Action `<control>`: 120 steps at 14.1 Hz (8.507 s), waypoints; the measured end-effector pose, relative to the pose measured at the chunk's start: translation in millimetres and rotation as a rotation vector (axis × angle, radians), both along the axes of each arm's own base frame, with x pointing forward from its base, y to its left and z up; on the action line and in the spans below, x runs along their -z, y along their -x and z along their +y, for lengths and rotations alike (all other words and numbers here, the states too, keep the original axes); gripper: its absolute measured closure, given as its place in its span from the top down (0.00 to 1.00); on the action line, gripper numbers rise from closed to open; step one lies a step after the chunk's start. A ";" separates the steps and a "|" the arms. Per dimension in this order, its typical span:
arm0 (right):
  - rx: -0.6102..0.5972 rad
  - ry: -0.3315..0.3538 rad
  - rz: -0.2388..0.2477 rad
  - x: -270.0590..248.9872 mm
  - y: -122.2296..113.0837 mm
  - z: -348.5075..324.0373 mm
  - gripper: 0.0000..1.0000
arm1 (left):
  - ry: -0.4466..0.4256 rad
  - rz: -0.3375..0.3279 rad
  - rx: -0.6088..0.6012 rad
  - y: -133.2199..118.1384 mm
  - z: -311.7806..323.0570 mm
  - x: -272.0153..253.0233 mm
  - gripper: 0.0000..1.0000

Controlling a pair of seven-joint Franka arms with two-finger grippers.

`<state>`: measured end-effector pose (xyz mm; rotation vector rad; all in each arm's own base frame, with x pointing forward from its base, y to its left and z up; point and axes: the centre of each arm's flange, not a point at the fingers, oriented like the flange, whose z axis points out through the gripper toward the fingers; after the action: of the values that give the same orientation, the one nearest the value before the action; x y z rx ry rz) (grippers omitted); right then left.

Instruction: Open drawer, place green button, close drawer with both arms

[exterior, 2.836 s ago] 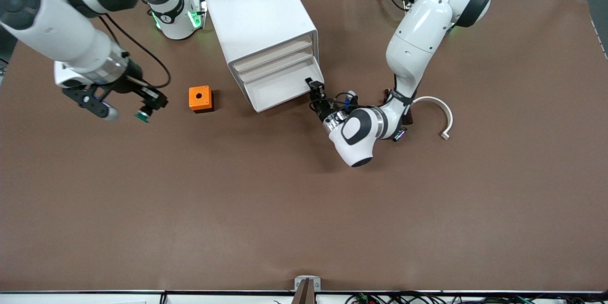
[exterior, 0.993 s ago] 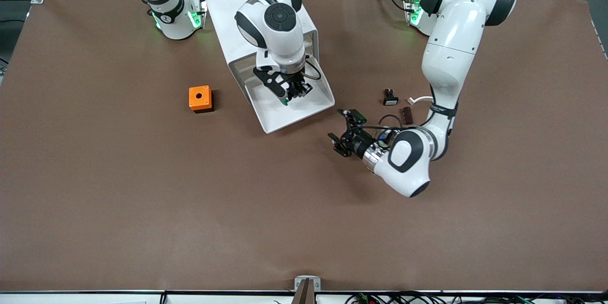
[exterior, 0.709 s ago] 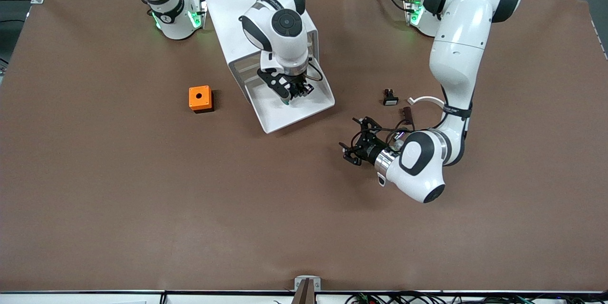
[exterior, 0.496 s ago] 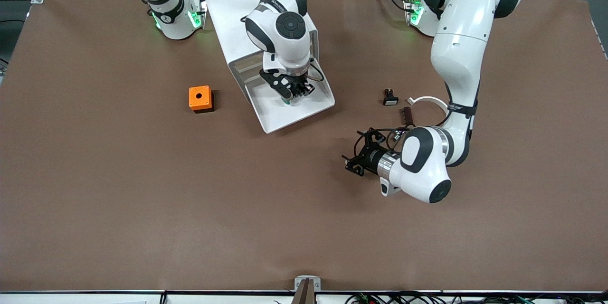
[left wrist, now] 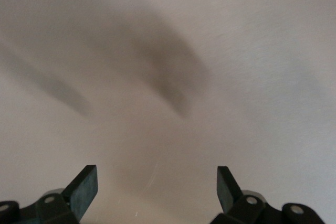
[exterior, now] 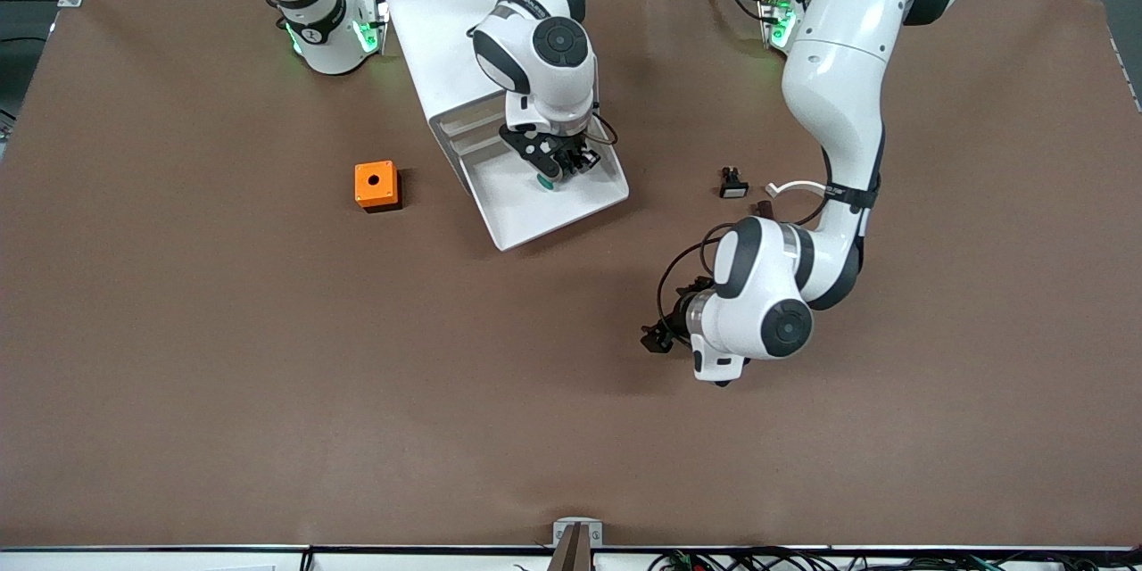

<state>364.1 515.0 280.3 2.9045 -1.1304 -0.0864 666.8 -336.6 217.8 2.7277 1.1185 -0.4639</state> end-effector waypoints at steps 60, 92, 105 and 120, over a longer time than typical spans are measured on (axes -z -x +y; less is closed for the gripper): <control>-0.728 -0.104 0.111 -326.5 -208.6 -540.8 1.00 | 0.071 -0.013 0.399 240.7 -226.0 -7.2 1.00; -0.707 -0.097 -0.027 -359.4 -138.4 -549.8 1.00 | 0.079 -0.236 0.350 29.5 103.0 -244.5 1.00; -0.705 -0.070 0.002 -363.1 -131.8 -554.4 1.00 | -0.054 -0.213 0.653 93.3 310.4 -345.3 1.00; -0.691 -0.047 -0.045 -369.2 -135.0 -562.5 1.00 | -0.178 -0.345 0.738 174.6 329.3 -418.8 1.00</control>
<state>499.0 -47.5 649.5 3.1587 -0.0793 -0.0314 492.2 -7.2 636.6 3.1410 0.0481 0.0476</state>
